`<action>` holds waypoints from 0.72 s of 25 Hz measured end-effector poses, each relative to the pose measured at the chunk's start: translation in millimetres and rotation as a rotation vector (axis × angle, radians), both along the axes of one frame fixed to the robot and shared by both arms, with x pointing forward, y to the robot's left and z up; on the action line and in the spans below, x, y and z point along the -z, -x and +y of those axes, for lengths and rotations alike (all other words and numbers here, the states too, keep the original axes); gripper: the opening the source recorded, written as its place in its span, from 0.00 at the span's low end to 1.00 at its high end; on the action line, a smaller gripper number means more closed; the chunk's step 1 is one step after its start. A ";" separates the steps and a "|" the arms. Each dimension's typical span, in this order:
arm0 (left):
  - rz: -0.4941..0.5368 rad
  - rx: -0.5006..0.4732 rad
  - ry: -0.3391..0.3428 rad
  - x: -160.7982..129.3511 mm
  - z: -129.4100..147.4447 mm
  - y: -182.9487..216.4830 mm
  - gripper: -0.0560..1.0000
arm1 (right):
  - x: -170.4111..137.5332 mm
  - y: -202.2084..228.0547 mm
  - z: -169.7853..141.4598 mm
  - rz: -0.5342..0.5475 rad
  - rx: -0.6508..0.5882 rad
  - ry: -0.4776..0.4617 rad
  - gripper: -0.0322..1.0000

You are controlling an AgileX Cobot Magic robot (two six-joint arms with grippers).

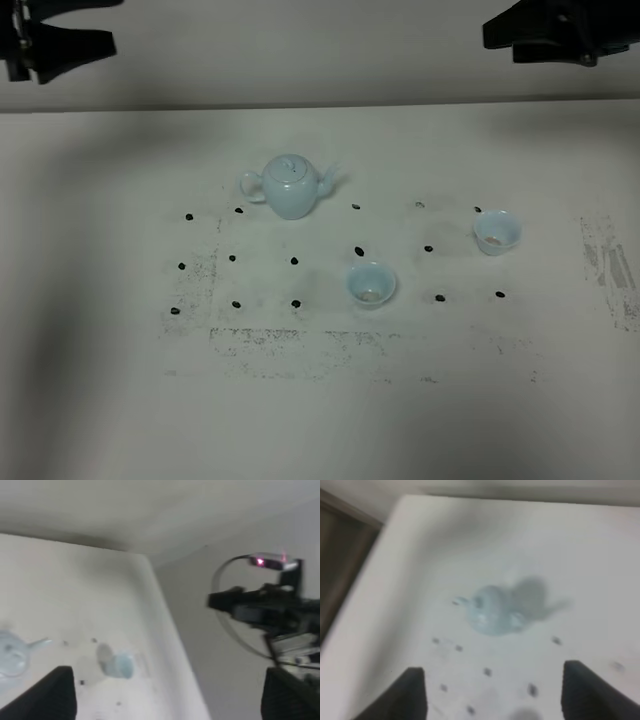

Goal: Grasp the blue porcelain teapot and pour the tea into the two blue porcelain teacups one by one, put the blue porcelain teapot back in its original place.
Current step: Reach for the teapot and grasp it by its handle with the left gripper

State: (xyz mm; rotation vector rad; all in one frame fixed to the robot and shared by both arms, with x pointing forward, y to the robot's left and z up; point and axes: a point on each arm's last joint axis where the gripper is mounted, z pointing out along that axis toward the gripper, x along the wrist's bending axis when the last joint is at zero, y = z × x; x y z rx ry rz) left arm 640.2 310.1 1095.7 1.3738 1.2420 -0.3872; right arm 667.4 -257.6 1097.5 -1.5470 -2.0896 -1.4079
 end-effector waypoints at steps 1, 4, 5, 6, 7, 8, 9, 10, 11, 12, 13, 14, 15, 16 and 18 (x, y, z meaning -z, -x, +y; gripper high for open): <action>-0.018 -0.008 -0.030 -9.2 4.0 6.5 0.74 | -9.4 7.2 -2.9 -0.008 0.010 0.053 0.56; -0.092 -0.047 -0.105 -42.1 15.6 29.9 0.74 | -38.0 29.9 -10.3 -0.040 0.054 0.196 0.56; -0.117 -0.063 -0.127 -53.0 19.5 38.4 0.74 | -48.7 39.5 -12.1 -0.052 0.074 0.227 0.56; -0.142 -0.079 -0.146 -63.8 22.4 47.1 0.74 | -57.6 50.2 -14.1 -0.064 0.091 0.263 0.56; -0.164 -0.096 -0.167 -73.7 25.3 55.9 0.74 | -64.0 60.0 -16.1 -0.067 0.109 0.297 0.56; -0.179 -0.108 -0.192 -80.7 27.2 63.0 0.74 | -70.7 72.2 -18.1 -0.074 0.125 0.332 0.56; -0.197 -0.121 -0.221 -88.6 29.0 71.5 0.74 | -76.7 84.4 -19.5 -0.079 0.142 0.357 0.56; -0.212 -0.132 -0.245 -95.9 29.9 79.6 0.74 | -81.0 97.0 -21.1 -0.082 0.157 0.386 0.56; -0.220 -0.142 -0.273 -101.6 30.0 86.9 0.74 | -83.8 107.8 -22.8 -0.083 0.172 0.414 0.56; -0.220 -0.152 -0.304 -105.2 30.1 92.5 0.74 | -86.9 121.0 -23.7 -0.084 0.187 0.432 0.56; -0.224 -0.161 -0.334 -109.4 29.4 98.6 0.74 | -89.2 134.9 -24.8 -0.087 0.200 0.454 0.56; -0.222 -0.173 -0.367 -112.3 29.1 103.7 0.74 | -88.6 147.3 -25.8 -0.080 0.212 0.473 0.56; -0.217 -0.188 -0.399 -113.9 29.6 107.2 0.74 | -91.3 162.8 -26.3 -0.088 0.228 0.487 0.56; -0.212 -0.207 -0.431 -115.5 30.4 110.7 0.74 | -90.6 179.2 -26.5 -0.085 0.241 0.498 0.56; -0.192 -0.254 -0.486 -118.0 32.9 116.0 0.74 | -86.5 208.9 -27.4 -0.089 0.272 0.521 0.56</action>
